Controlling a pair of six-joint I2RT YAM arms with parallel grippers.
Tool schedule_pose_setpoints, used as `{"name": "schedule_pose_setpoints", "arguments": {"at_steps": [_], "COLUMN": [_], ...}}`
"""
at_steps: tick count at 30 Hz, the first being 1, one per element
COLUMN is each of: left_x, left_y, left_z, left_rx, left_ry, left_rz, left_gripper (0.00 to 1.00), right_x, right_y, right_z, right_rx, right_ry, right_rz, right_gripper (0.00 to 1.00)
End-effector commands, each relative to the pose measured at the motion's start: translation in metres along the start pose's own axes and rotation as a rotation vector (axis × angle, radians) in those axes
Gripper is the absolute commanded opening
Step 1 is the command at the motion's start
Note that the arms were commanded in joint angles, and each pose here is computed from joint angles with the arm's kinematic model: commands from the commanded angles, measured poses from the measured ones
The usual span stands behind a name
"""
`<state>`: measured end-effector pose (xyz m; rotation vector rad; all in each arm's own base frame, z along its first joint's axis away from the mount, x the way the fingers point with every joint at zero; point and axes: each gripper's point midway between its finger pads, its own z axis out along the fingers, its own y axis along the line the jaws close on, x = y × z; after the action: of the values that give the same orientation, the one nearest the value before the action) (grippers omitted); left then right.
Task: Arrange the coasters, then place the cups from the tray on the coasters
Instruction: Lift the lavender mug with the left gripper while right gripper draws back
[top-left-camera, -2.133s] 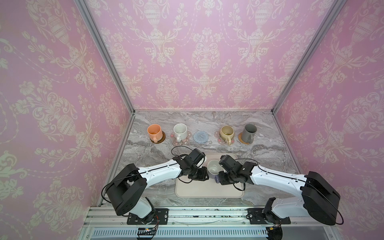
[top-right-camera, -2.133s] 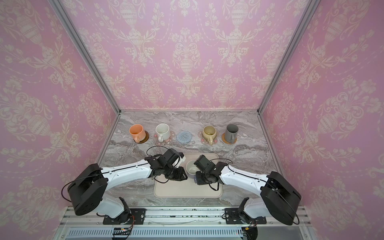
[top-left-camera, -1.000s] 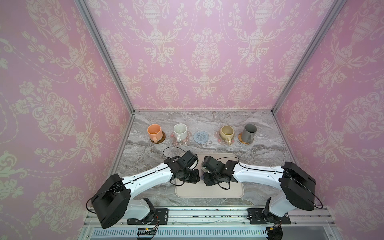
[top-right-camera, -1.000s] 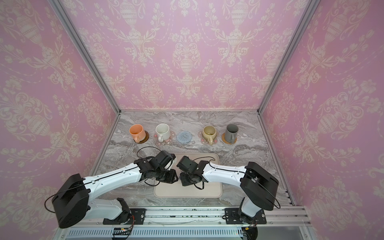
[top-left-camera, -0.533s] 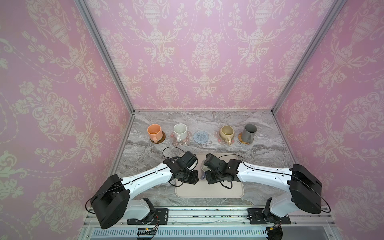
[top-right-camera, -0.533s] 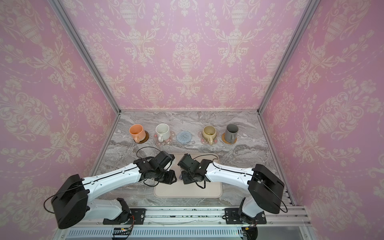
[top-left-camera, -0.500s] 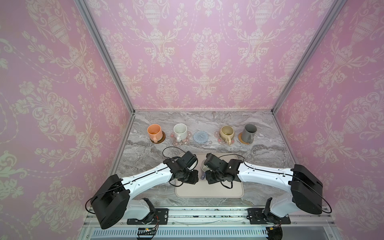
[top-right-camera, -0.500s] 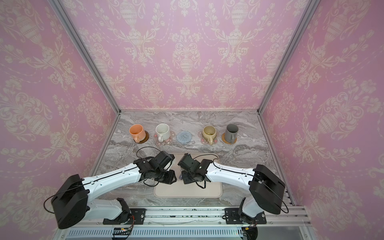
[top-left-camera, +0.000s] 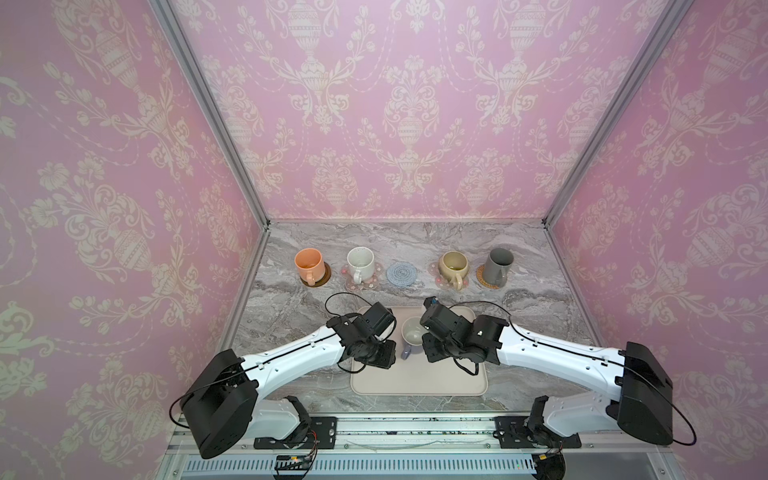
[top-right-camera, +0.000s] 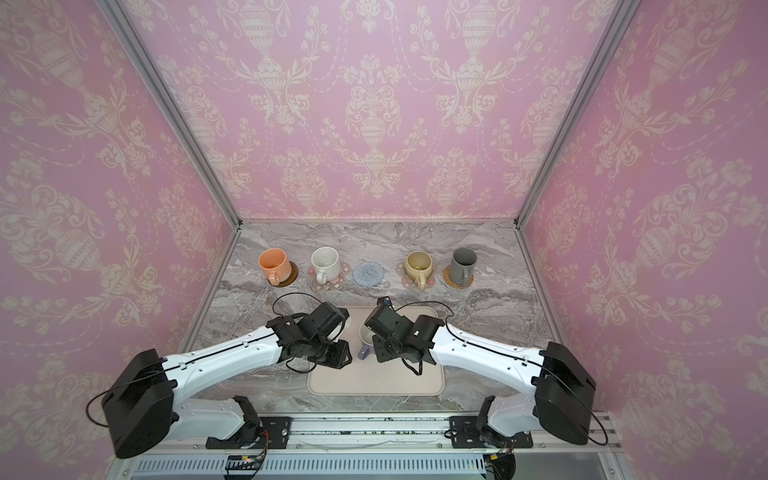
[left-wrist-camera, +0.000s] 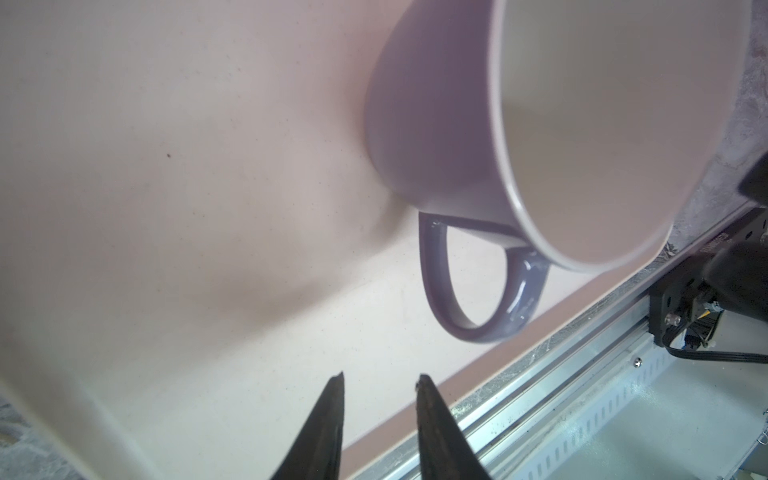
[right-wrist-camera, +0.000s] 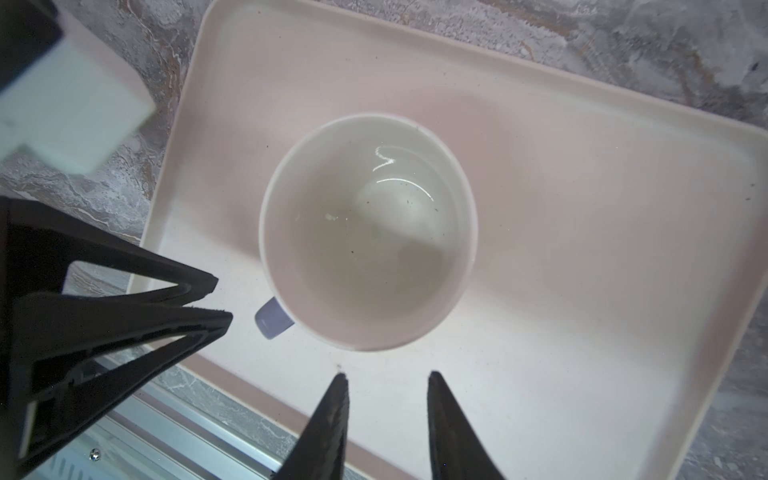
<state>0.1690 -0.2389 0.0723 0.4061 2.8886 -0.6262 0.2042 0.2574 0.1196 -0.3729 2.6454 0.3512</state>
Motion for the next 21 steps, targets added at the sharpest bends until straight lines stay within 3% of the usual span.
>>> {"name": "schedule_pose_setpoints", "arguments": {"at_steps": [1, 21], "left_x": [-0.006, -0.022], "left_y": [-0.006, -0.036], "left_z": [-0.005, 0.011], "left_rx": [-0.018, -0.022], "left_ry": [-0.012, 0.0], "left_rz": [0.057, 0.142], "left_gripper": [0.34, 0.37], "right_x": [0.002, 0.007], "right_y": [-0.021, -0.063], "right_z": [-0.009, -0.026], "right_rx": [0.061, 0.102], "right_ry": [-0.015, -0.072], "right_rz": [-0.009, 0.091], "right_gripper": [0.35, 0.36]}}
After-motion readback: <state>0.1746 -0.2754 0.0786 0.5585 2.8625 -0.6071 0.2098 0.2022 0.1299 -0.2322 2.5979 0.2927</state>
